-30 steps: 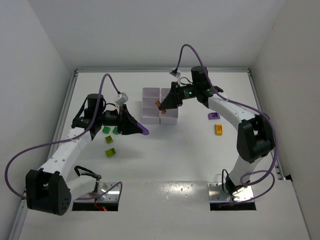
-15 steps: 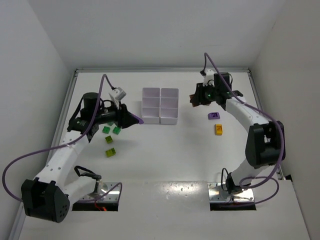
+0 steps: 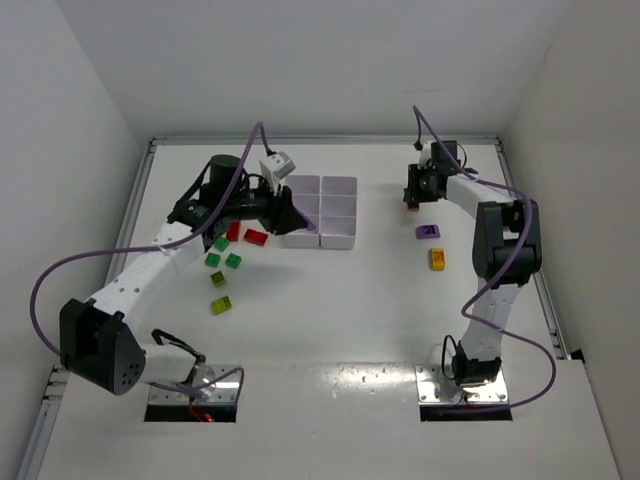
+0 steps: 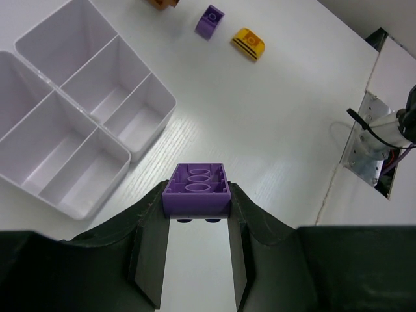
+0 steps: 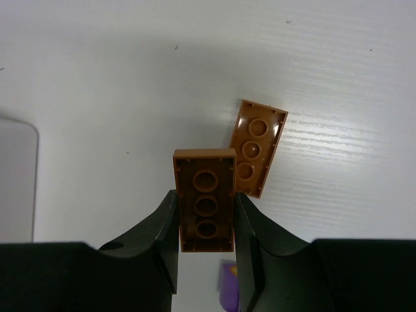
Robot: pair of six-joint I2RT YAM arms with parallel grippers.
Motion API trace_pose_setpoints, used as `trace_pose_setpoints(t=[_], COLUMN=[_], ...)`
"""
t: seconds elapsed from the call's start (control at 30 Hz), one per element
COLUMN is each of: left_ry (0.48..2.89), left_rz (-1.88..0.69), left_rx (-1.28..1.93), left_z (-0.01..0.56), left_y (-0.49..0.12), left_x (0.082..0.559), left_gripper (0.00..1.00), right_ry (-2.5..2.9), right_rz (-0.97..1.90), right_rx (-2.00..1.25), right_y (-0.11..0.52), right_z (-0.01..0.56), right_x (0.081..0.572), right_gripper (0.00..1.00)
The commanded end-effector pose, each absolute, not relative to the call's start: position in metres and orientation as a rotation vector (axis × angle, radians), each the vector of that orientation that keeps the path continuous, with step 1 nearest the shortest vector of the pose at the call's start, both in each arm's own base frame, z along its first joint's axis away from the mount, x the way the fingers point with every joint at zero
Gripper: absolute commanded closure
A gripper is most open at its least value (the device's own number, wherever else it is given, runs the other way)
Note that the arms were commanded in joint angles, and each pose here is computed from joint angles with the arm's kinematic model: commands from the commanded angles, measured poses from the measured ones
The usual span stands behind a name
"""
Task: Sort the legos into containers by color
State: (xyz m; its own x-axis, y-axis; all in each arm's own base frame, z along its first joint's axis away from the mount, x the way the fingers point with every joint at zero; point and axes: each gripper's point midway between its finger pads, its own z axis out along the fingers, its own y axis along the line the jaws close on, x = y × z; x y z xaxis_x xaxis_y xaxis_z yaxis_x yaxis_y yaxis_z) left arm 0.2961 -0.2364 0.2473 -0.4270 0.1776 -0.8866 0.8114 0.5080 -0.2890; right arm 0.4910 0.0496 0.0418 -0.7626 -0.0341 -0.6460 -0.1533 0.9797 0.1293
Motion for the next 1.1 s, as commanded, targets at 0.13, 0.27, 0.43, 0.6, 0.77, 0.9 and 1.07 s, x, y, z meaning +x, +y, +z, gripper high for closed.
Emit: trace_pose_setpoints(t=[0.13,0.27,0.43,0.6,0.77,0.9,1.07], left_ry=[1.848,1.867,1.878,1.884,1.903,1.939,1.994], left_rz=[-0.915,-0.911,-0.932,-0.900,-0.895,-0.927,-0.921], left_rx=[0.879,0.886,0.910,0.941,1.006,1.044,1.032], left_z=[0.266,0.262,0.258,0.251,0.228,0.201,0.163], left_y=[-0.273,-0.291,-0.316,-0.345,-0.399,-0.441,-0.475], left_x=[0.316,0.330,0.339,0.342,0.337,0.336,0.355], left_gripper=[1.00,1.00,1.00,1.00,1.00,1.00,1.00], right_ry=[2.379,2.371,2.370,2.346,2.257,2.207,2.145], right_rz=[0.141,0.136,0.155,0.181,0.217,0.215,0.183], right_rx=[-0.085,-0.075,-0.073,-0.063,-0.018,0.025,0.090], right_y=[0.023,0.018,0.016,0.016,0.017,0.008,-0.015], right_z=[0.047,0.045,0.044,0.057,0.104,0.129,0.164], right_x=[0.521,0.527,0.529,0.531,0.527,0.521,0.508], right_gripper=[1.00,1.00,1.00,1.00,1.00,1.00,1.00])
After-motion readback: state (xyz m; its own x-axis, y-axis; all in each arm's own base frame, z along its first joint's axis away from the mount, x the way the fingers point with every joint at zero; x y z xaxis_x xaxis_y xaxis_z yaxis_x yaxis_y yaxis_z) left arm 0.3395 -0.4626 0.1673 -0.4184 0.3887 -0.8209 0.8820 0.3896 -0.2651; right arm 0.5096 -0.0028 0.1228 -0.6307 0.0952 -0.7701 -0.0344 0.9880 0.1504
